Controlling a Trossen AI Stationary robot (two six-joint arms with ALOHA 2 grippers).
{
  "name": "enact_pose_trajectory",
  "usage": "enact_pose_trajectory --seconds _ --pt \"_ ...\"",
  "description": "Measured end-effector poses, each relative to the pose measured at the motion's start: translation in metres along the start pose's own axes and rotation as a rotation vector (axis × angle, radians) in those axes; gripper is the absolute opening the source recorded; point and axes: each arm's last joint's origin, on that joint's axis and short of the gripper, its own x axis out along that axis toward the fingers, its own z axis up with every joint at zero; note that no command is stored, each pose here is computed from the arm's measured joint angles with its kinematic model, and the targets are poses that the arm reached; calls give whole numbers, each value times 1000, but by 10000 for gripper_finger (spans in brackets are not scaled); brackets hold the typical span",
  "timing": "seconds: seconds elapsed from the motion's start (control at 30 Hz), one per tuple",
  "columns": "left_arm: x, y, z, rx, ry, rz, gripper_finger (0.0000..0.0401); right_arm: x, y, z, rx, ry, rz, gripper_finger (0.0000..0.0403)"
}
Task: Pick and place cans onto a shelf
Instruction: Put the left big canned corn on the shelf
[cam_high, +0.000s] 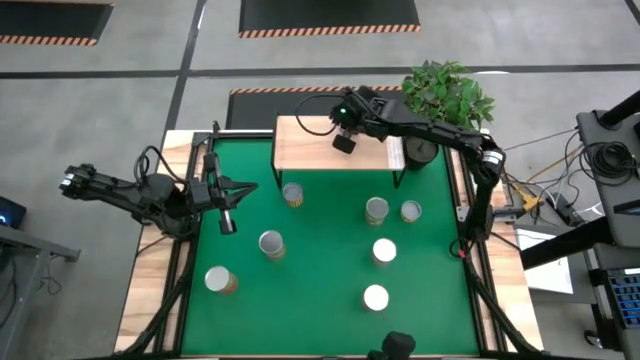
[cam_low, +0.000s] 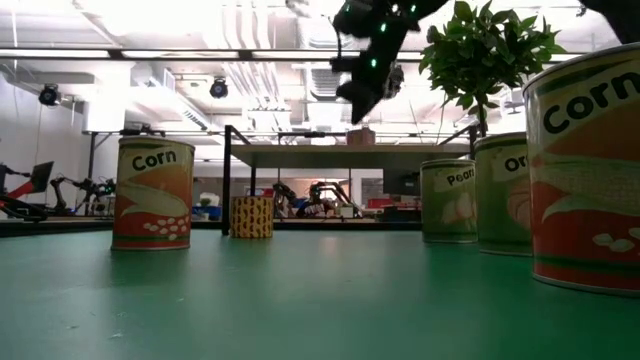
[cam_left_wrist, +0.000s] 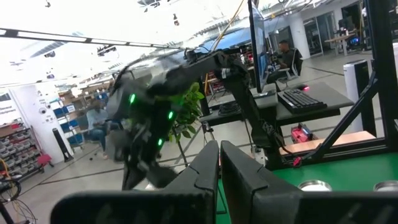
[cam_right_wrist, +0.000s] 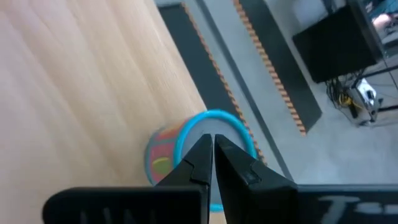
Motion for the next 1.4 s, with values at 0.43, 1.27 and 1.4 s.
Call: enact_pose_trajectory --seconds 0.43,1.27,1.4 --pt "0 1 3 -37 -25 9 0 -132 47 -13 34 -166 172 8" --pt "53 -42 -26 -304 122 -69 0 -165 189 -165 -37 -457 474 9" --pt "67 -51 -35 -362 396 -19 0 -169 179 -168 -46 -484 473 9"
